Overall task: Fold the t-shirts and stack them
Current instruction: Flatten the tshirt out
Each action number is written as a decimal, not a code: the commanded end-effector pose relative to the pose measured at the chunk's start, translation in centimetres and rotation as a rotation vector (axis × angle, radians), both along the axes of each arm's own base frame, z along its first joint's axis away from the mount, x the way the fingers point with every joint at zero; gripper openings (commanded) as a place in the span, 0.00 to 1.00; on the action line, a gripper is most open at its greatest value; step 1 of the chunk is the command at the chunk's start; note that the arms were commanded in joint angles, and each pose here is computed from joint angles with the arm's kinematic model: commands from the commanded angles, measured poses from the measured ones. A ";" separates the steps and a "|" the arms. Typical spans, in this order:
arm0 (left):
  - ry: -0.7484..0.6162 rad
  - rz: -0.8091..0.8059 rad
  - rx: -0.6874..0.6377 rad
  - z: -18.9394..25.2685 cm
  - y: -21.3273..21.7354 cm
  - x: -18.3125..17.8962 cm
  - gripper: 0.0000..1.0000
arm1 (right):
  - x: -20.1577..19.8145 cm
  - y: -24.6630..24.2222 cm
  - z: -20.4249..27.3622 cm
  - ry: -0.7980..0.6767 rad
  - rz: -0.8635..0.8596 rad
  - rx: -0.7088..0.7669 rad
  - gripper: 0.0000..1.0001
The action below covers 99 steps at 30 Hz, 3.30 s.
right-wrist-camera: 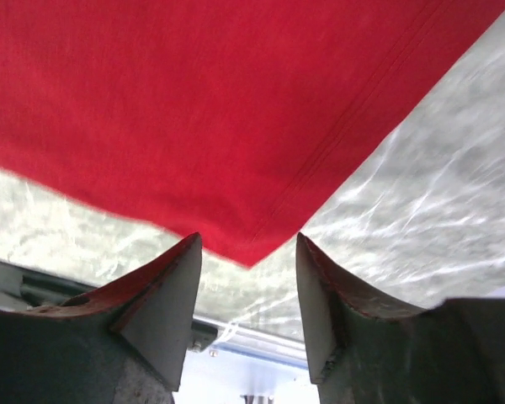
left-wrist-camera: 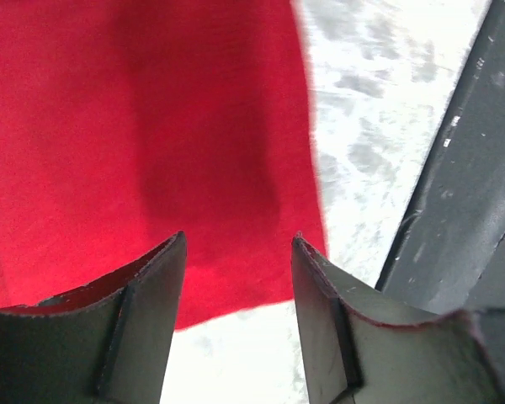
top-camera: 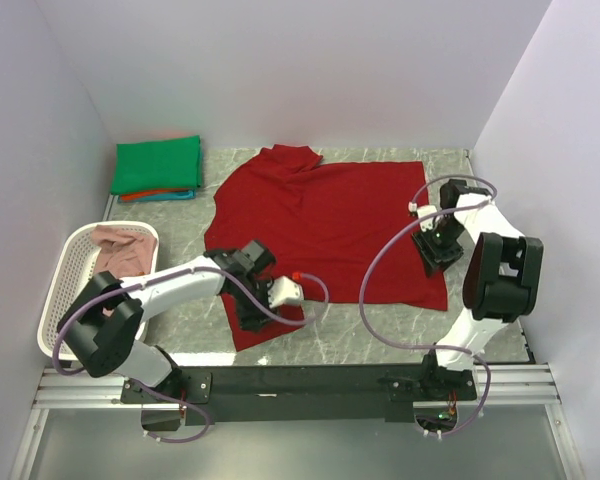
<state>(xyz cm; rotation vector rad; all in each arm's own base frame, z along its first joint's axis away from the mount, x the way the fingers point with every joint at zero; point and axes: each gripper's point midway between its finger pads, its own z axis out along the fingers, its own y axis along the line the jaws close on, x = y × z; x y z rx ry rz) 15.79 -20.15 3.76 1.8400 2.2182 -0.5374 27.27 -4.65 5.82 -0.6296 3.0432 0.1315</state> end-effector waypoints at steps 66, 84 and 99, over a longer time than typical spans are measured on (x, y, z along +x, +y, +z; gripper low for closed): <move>-0.173 -0.130 -0.143 -2.0 -10.2 -3.3 0.66 | -5.5 -3.1 -2.2 0.166 -0.022 -0.039 0.00; -0.080 -0.192 -0.178 4.3 -3.9 -4.0 0.01 | -5.1 -4.2 -0.2 0.176 0.042 -0.068 0.00; 0.092 -0.269 -0.215 5.1 -5.2 -8.3 0.47 | -9.8 -4.6 -1.2 0.294 0.154 -0.097 0.63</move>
